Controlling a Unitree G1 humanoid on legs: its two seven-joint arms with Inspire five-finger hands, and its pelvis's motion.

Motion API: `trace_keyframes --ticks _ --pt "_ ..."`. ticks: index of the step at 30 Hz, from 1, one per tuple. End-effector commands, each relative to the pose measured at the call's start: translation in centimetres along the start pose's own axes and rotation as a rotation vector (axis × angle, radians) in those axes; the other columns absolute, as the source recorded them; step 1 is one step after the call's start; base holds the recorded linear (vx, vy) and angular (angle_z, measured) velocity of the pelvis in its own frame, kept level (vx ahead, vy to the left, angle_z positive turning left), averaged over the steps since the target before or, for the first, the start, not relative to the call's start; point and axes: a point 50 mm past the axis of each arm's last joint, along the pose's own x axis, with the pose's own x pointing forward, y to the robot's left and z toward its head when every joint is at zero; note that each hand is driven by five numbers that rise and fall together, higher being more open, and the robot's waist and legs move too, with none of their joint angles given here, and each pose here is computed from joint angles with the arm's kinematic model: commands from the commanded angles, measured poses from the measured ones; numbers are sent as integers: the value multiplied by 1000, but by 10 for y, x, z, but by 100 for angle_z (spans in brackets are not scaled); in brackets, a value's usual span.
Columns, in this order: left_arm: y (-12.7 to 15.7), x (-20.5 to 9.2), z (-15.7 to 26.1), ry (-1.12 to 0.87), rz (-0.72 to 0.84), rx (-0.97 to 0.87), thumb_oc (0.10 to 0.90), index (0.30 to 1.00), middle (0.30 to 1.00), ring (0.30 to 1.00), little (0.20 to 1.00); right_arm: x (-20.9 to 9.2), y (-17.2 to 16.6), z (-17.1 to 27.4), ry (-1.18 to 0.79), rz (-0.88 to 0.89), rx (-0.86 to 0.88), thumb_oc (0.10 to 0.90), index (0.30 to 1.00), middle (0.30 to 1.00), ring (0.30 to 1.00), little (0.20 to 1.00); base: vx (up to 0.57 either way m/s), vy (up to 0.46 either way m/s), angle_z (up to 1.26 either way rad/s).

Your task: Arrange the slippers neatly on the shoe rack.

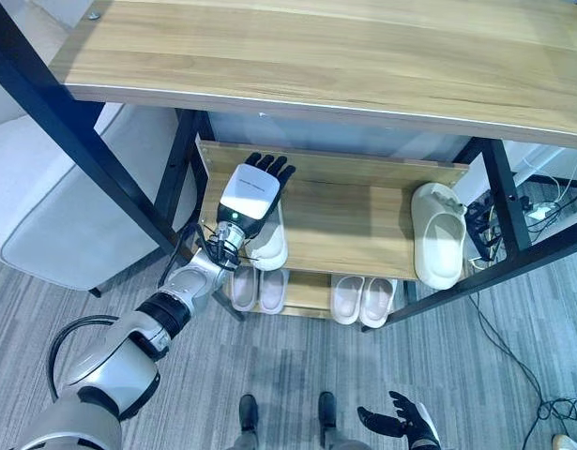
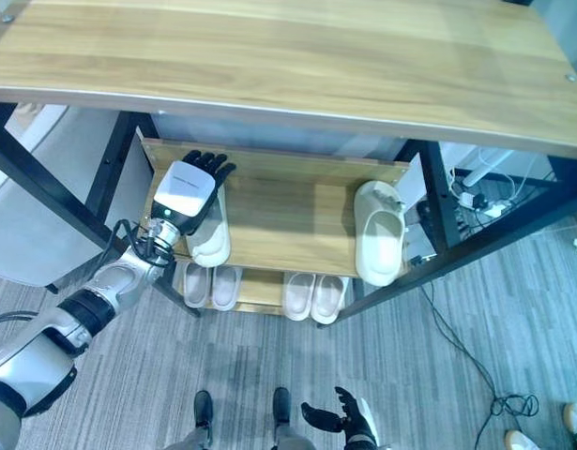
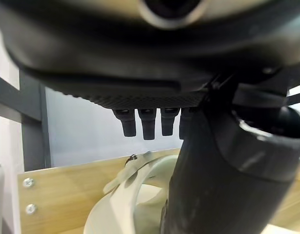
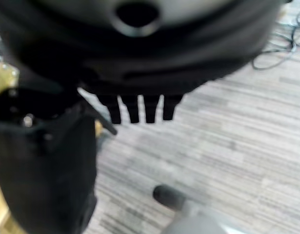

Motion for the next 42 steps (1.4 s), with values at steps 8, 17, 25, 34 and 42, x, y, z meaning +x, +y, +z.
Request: trace_keyframes --ticks 8,17,25,34,42 --pt "64 59 -9 81 209 -39 400 300 300 300 300 3 -7 13 -58 -40 51 800 900 900 900 900 -4 2 -2" --pt "70 56 49 -113 307 -206 400 300 300 300 300 6 -10 19 -71 -61 42 800 900 900 900 900 -5 -1 0" --pt "80 58 102 -258 356 -304 400 300 300 300 300 10 -16 23 -78 -90 3 800 900 900 900 900 -32 -7 -3" --pt "79 68 116 -232 342 -319 400 300 300 300 300 12 -19 27 -91 -101 -23 800 900 900 900 900 -5 -1 -5" --pt "86 85 101 -146 348 -277 400 300 300 300 300 13 -24 27 -100 -110 -56 800 900 900 900 900 0 -6 -12"
